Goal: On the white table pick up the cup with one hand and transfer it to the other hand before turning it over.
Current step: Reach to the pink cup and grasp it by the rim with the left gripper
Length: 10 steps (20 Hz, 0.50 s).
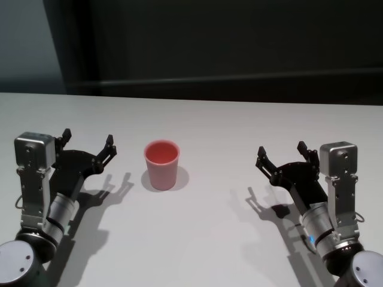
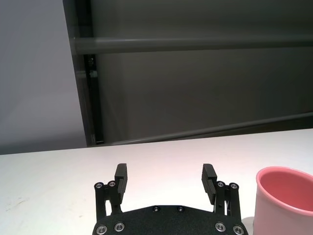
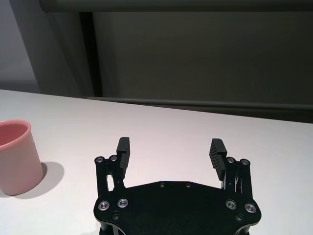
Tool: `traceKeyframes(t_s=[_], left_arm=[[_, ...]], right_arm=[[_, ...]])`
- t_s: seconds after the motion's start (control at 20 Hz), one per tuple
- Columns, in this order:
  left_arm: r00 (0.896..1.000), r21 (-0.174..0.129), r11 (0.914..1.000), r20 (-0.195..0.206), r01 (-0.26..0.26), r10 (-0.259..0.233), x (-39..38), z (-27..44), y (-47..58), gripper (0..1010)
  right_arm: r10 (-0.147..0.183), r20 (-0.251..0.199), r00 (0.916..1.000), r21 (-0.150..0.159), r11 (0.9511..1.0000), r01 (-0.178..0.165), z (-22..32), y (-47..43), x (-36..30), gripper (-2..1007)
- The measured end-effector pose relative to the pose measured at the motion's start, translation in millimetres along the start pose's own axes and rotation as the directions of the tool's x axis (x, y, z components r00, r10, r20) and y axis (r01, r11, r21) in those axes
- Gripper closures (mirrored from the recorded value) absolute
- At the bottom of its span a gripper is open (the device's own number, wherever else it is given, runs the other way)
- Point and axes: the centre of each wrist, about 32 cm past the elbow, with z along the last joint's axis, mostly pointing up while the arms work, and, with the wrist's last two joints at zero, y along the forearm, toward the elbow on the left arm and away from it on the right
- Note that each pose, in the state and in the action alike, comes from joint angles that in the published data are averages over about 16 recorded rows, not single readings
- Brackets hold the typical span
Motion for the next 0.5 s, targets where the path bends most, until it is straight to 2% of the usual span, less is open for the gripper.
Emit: traceKeyframes(t_s=[0.5], left_arm=[[1.0, 0.0, 1.0, 0.0, 0.0, 0.0, 0.0, 0.0, 0.0, 7]], right_arm=[[0.0, 0.0, 1.0, 0.0, 1.0, 0.0, 0.0, 0.0, 0.0, 5]])
